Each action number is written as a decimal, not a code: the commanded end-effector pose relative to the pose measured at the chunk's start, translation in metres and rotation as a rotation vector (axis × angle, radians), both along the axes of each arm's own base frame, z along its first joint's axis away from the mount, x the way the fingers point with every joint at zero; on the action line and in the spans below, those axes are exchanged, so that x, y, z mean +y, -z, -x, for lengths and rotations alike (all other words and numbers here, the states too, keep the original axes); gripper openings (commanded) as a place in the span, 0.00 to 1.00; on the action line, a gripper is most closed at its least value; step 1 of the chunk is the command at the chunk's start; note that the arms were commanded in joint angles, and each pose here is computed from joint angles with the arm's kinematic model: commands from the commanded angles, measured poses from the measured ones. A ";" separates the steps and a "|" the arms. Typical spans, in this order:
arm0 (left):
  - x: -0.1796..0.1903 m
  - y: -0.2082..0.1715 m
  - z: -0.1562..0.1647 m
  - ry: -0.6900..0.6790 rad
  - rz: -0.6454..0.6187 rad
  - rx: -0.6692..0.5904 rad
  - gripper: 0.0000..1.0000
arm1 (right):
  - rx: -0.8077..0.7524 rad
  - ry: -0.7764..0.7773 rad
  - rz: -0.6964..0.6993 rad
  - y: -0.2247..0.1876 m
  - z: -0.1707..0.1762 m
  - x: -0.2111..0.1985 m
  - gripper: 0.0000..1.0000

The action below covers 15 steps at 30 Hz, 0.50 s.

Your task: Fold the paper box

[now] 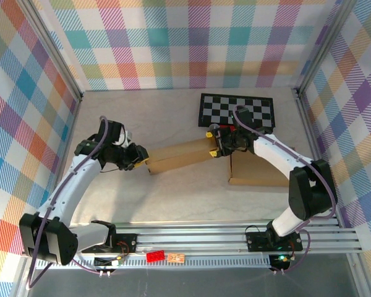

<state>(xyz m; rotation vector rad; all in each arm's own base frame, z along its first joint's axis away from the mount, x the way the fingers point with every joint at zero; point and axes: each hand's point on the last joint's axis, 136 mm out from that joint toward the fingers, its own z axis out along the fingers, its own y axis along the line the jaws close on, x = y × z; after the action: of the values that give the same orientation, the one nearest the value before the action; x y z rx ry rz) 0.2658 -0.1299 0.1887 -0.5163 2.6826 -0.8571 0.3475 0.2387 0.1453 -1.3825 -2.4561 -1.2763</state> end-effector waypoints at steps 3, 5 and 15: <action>0.016 -0.063 0.002 -0.060 -0.019 -0.169 0.32 | -0.278 -0.066 -0.001 0.004 -0.013 0.015 0.57; 0.023 -0.080 0.003 -0.087 -0.035 -0.229 0.33 | -0.393 -0.088 -0.017 0.000 -0.018 0.022 0.57; 0.035 -0.107 0.004 -0.148 -0.060 -0.347 0.32 | -0.548 -0.160 -0.119 0.053 -0.024 0.054 0.59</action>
<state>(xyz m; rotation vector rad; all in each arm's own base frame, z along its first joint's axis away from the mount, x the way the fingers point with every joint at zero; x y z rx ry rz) 0.2617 -0.1038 0.2956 -0.4504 2.3283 -0.7840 0.3713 0.2904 0.1013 -0.9041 -2.6708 -1.8422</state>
